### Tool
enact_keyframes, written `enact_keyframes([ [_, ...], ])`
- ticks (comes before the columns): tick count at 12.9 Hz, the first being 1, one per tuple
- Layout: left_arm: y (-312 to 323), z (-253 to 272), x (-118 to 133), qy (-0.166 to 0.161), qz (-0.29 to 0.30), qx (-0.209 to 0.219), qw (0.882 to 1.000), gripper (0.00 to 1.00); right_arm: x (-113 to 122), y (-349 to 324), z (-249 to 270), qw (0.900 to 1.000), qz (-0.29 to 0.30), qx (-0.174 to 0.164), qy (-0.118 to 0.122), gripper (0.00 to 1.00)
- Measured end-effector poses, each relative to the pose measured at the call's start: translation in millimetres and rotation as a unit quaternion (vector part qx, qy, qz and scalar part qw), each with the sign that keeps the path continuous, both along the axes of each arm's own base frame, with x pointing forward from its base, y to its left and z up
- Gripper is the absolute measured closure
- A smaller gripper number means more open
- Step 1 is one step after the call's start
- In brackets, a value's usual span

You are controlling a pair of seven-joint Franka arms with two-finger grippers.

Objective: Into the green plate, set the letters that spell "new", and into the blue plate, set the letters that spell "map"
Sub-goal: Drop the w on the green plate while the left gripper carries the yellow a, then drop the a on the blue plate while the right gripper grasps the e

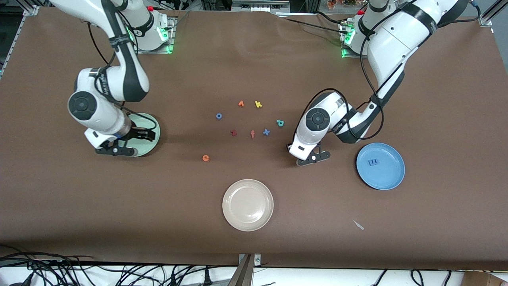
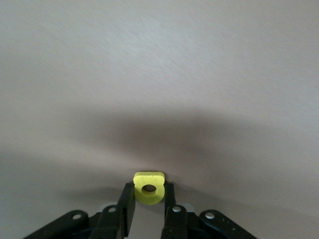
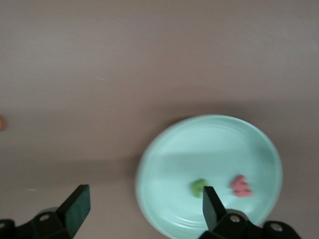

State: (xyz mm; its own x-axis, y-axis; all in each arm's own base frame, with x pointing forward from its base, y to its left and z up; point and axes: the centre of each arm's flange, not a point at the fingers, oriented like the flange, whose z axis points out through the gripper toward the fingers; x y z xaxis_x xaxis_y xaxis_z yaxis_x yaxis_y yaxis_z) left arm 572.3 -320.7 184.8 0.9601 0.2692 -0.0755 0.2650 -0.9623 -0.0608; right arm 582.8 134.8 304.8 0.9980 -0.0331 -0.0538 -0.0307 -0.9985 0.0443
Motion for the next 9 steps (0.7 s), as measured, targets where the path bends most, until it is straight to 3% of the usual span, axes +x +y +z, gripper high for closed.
enact_keyframes([
  [4,61.7,41.7,35.2,0.041,-0.089,0.044,0.994,0.72,7.9,102.2,-11.9,0.999,0.043,0.015,-0.01,0.0],
  [9,214.8,58.7,73.5,0.08,-0.212,0.021,0.974,0.72,13.4,158.0,-66.0,0.996,0.067,0.032,-0.043,0.0],
])
